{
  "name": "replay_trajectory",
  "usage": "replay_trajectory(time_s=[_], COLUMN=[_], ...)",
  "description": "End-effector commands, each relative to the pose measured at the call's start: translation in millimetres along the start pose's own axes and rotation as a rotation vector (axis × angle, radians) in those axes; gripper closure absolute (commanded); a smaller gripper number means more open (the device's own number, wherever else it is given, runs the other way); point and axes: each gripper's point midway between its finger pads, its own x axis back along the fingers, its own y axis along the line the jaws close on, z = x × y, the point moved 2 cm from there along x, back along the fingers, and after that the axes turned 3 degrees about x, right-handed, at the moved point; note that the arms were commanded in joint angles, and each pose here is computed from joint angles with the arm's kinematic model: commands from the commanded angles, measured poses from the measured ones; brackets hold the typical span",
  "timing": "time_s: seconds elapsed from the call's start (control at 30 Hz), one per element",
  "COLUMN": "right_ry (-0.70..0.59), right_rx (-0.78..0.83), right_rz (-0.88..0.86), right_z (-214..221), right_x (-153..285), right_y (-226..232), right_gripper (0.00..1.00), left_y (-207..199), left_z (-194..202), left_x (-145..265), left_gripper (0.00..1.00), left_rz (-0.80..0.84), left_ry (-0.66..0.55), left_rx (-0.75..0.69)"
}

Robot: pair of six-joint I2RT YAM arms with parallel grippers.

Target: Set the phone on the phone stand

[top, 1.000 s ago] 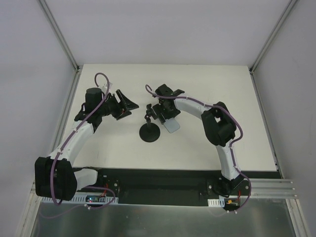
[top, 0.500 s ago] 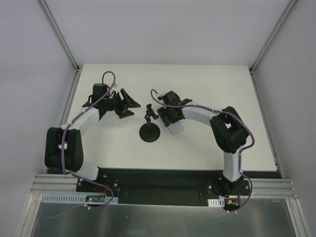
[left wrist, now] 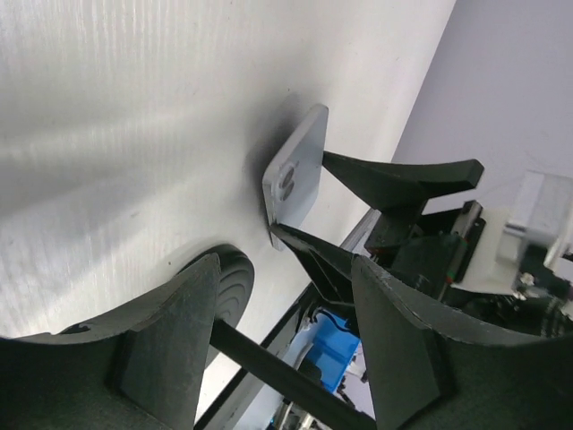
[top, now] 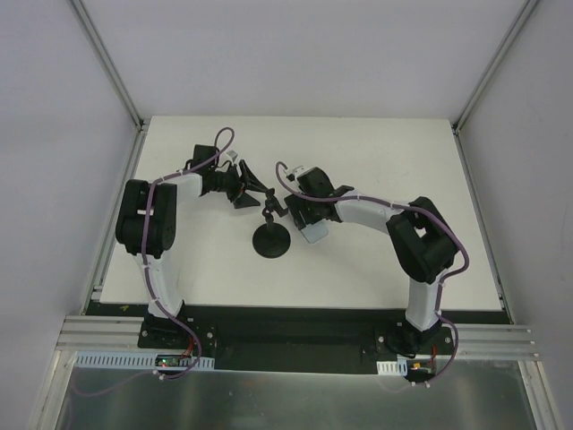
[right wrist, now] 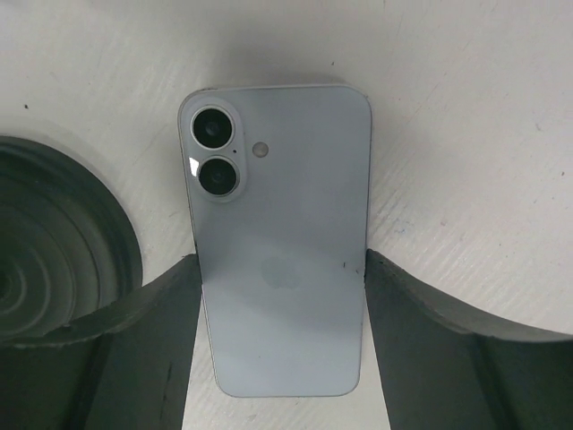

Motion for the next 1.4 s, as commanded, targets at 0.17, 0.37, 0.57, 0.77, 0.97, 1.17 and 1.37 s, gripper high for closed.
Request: replay_trajectory(time_s=[0.17,0.37,0.57,0.77,0.97,1.17,1.37], right_ry=[-0.179,-0.209,-0.224,-0.229,-0.224,-0.255,-0.274], right_rx=[-0.005,-0.007,-0.017,-0.015,-0.016,-0.007,0.110], right_rz=[-0.028,-0.061,-0.100,-0.103,-0.103,-0.061,0.044], right_z=[-44.3,-47.4,-48.2,-50.4,-48.6,-28.2,-13.4], right_x=[32.5,31.5,30.3,29.2,28.2,53.8,67.8], right_y=[1.0,5.6,11.5,12.1,11.6,8.6,21.1], right_gripper=[0.96,0.96,0.96,0.96,0.92,0.01,0.04], left_y=[-14.2,-19.6,-13.0,-17.3,-37.6,-58.6,-61.4], left_z=[5.3,12.0,20.6,35.2,49.1,60.5,64.9], left_x=[-23.2,-50.3,-75.9,-80.4,-73.1,-54.2,-40.6], left_gripper=[0.38,0.35,0.41,0.62,0.89,1.00,1.00], left_rz=[0.003,0.037,0.032,0.063,0.118,0.076,-0.044], left_ry=[0.061,0.155,0.243,0.293,0.311,0.241,0.128], left_rx=[-0.119,-0.159,-0.153,-0.207,-0.259,-0.153,0.106])
